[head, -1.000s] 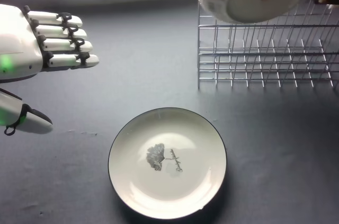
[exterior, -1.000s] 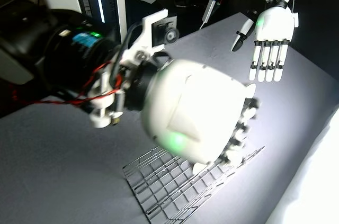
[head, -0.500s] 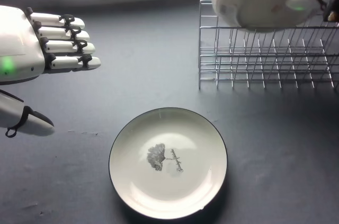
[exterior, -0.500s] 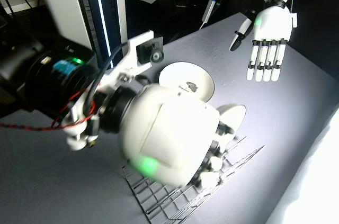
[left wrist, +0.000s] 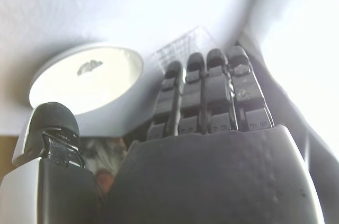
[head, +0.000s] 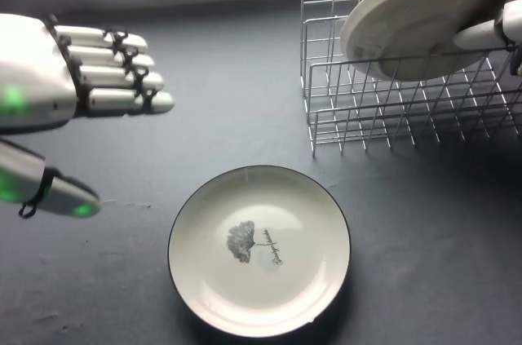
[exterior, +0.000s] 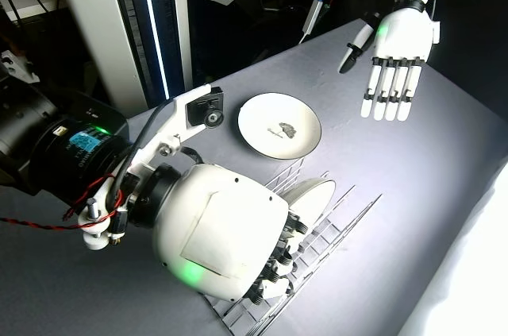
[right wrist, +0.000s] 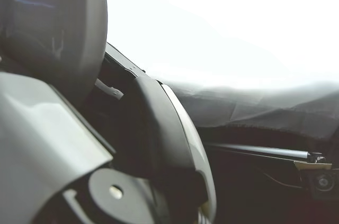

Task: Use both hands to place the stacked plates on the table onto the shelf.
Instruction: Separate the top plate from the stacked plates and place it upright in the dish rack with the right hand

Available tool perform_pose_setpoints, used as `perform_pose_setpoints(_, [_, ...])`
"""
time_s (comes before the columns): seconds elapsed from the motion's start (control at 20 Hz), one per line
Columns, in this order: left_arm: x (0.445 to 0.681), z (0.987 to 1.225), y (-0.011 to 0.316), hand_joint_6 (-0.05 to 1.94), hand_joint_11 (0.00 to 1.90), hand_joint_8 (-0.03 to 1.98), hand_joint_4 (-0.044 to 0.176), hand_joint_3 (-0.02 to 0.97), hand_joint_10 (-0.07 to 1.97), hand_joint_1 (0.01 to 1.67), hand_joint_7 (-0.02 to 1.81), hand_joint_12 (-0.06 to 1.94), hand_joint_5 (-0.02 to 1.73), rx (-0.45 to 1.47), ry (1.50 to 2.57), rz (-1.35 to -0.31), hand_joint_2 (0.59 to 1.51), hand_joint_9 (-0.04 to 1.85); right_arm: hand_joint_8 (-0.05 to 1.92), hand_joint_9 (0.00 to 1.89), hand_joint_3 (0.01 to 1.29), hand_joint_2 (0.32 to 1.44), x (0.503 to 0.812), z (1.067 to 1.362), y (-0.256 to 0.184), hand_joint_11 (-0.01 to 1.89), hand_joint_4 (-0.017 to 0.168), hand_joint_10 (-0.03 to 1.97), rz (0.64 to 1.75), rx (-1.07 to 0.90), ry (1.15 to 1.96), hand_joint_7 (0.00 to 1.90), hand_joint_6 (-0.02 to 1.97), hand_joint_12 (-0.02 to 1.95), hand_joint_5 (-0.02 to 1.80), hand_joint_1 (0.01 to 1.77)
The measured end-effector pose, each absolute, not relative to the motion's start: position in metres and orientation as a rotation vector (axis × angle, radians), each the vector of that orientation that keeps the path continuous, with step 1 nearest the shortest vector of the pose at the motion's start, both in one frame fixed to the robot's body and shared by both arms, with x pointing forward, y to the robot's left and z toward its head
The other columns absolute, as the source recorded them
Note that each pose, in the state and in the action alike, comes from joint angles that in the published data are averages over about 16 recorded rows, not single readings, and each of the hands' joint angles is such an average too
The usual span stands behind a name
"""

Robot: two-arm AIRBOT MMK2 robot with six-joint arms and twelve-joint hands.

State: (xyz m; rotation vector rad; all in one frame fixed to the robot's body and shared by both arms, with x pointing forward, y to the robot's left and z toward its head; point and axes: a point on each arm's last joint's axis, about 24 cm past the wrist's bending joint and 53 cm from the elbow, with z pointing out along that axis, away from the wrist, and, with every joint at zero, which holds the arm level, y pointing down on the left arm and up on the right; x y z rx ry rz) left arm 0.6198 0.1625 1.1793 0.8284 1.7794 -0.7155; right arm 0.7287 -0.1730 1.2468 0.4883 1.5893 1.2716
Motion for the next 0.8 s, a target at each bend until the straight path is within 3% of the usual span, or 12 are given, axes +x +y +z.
perform_pose_setpoints(0.5, [0.579,1.172,0.146,0.01,0.02,0.02,0.001,0.019,0.01,0.02,0.06,0.01,0.04,0.859,1.842,-1.018,1.131,0.04,1.01,0.84,0.01,1.02,0.726,1.242,-0.176,0.65,0.000,0.86,1.276,0.480,1.578,0.95,1.19,1.31,0.82,1.30])
perform_pose_setpoints(0.6, [0.569,1.165,0.143,0.01,0.02,0.02,0.000,0.020,0.01,0.02,0.06,0.01,0.04,0.880,1.865,-1.061,1.132,0.04,0.95,0.83,0.01,1.03,0.726,1.241,-0.176,0.60,0.001,0.79,1.275,0.477,1.577,0.91,1.17,1.32,0.79,1.29])
perform_pose_setpoints(0.8, [0.551,1.153,0.137,0.01,0.02,0.02,-0.001,0.020,0.01,0.02,0.06,0.01,0.05,0.919,1.904,-1.134,1.132,0.04,0.74,0.81,0.01,1.05,0.726,1.243,-0.175,0.48,0.001,0.63,1.270,0.461,1.574,0.85,0.93,1.35,0.72,1.25])
